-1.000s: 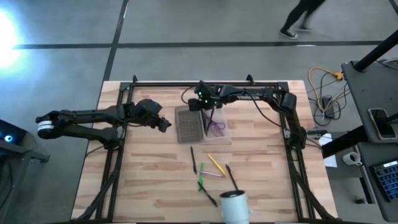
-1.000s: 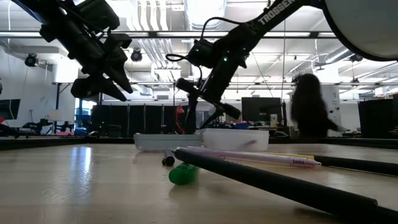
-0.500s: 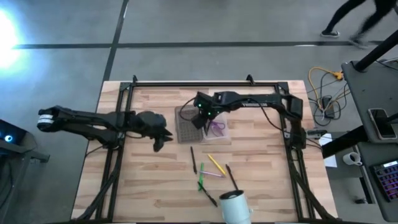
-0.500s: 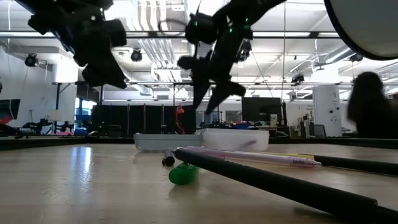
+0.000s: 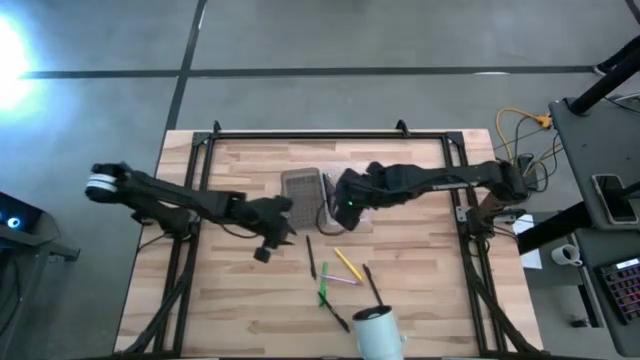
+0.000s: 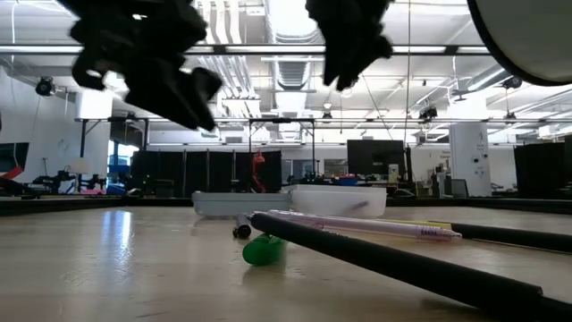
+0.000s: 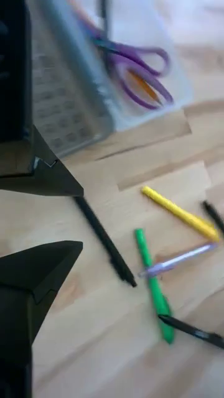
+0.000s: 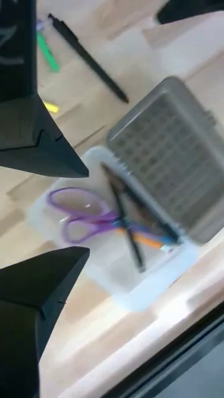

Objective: Pick & place school supplies into a supply box
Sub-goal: Put the black pen into the gray supply box

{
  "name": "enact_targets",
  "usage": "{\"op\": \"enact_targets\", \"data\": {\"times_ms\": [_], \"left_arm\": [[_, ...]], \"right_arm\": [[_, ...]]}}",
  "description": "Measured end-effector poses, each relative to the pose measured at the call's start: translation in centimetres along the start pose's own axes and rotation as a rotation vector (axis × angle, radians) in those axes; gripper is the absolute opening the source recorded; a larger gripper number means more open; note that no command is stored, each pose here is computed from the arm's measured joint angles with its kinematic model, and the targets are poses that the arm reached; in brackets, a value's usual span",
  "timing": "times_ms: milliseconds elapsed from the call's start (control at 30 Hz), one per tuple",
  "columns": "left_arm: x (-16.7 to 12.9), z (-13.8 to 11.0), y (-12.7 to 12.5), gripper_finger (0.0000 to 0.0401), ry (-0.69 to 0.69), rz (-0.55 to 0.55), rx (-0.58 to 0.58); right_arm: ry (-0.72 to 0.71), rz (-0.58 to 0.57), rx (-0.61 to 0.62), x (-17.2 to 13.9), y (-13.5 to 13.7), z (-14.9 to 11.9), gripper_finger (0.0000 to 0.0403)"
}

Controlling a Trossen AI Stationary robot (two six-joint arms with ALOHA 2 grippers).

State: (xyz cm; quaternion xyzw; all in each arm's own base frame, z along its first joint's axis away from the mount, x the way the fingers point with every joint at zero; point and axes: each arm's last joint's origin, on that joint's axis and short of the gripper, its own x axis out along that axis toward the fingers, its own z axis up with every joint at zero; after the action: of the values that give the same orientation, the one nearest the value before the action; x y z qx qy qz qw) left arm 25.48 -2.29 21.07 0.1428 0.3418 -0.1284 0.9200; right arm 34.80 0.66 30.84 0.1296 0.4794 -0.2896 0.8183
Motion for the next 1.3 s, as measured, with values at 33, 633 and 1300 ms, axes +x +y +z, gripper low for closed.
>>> {"op": "enact_targets", "data": {"times_ms": [33,633,1300], "left_arm": [[0.7,0.5,0.2,0.0112,0.026,-0.009,0.038],[8.2,2.0,1.2,0.0137,0.228,-0.208,0.596],[12.1,1.8,1.3,0.0171,0.324,-0.319,0.616]], "right_arm": [[0.003,-0.015,0.025,-0.7,-0.1,-0.4,0.0185],[-0.040,-0.203,0.157,-7.5,0.6,-7.5,0.0198],[0.069,-0.233,0.202,-5.5,0.7,-9.5,0.0219]]}}
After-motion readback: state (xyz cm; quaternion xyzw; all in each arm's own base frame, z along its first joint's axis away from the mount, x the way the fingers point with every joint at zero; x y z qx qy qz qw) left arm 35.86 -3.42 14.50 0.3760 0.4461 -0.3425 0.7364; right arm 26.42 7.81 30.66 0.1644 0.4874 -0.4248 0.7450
